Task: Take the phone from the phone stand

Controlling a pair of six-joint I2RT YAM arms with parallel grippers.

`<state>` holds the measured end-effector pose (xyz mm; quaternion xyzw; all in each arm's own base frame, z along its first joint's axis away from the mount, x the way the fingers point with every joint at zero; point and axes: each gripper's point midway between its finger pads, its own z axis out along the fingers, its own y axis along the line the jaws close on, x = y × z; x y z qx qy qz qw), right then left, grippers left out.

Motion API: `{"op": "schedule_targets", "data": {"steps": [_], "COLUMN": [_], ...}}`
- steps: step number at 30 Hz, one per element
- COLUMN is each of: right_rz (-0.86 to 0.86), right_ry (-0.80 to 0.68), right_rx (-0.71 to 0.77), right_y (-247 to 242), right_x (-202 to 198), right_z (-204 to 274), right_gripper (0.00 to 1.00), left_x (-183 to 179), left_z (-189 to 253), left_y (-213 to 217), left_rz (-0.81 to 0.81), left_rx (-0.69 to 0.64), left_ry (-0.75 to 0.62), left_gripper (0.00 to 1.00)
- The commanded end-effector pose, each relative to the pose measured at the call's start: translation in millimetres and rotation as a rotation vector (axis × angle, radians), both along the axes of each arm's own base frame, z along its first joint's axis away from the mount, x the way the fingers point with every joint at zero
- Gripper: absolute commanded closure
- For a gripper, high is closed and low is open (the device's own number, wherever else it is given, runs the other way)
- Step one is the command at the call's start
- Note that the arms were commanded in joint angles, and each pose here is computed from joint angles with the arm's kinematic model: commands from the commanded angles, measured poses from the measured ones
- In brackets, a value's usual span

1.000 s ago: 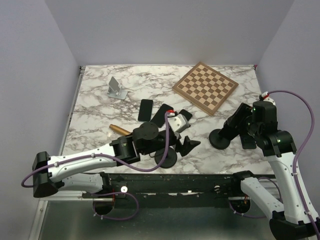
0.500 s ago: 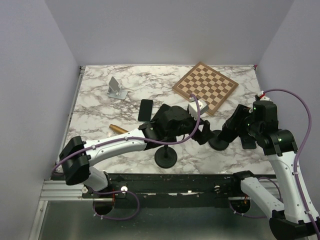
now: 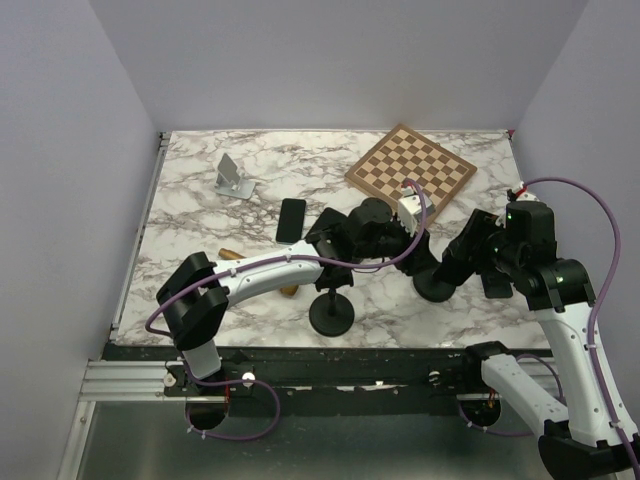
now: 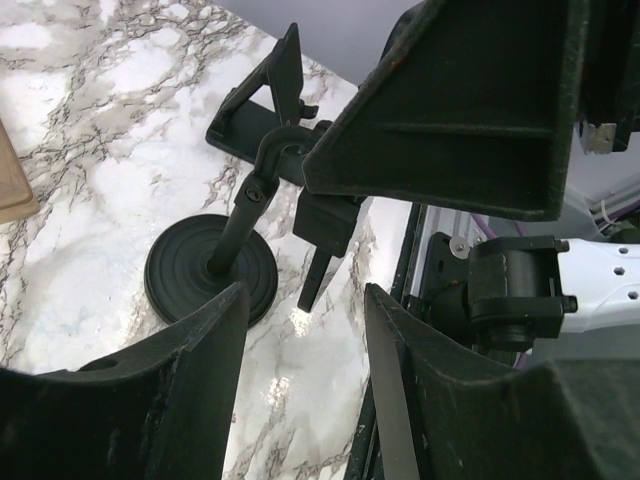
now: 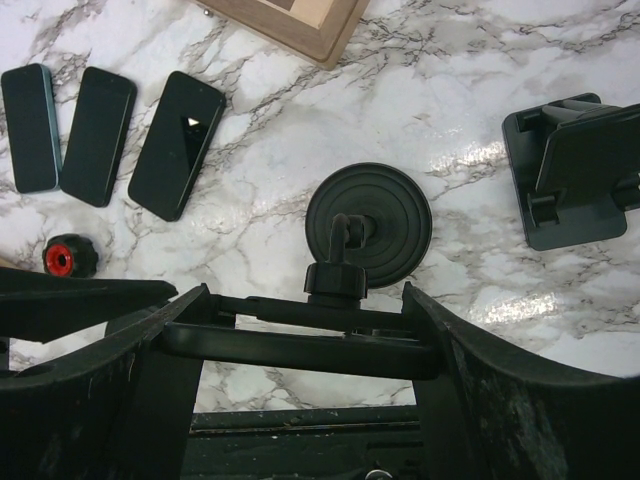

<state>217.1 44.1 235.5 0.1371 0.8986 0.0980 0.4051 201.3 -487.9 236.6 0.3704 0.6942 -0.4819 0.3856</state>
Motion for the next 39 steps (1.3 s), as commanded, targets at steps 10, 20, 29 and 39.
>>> {"op": "schedule_targets", "data": {"steps": [10,20,29,39], "right_rz": [0.024,0.032,0.077,0.088], "right_ry": [-0.06,-0.069,-0.075,-0.077], "right_rx": [0.05,0.067,0.074,0.058], "right_y": [10,13,19,18], "right_x": [7,8,6,4], "right_z": [17,16,21,23], "right_gripper": [0.99,0.99,0.99,0.99], "left_x": [12,14,-13,-20], "left_z": [8,12,11,11], "left_y": [-26,-28,-36,-31], "left_rz": [0.098,0.167,-0.046,-0.215], "left_rx": [-0.04,-0.056,-0.073,-0.097], "left_ry": [-0.017,-0.095,-0.103,-0.023], "left_gripper": [0.27,0.49,0.54,0.61]}}
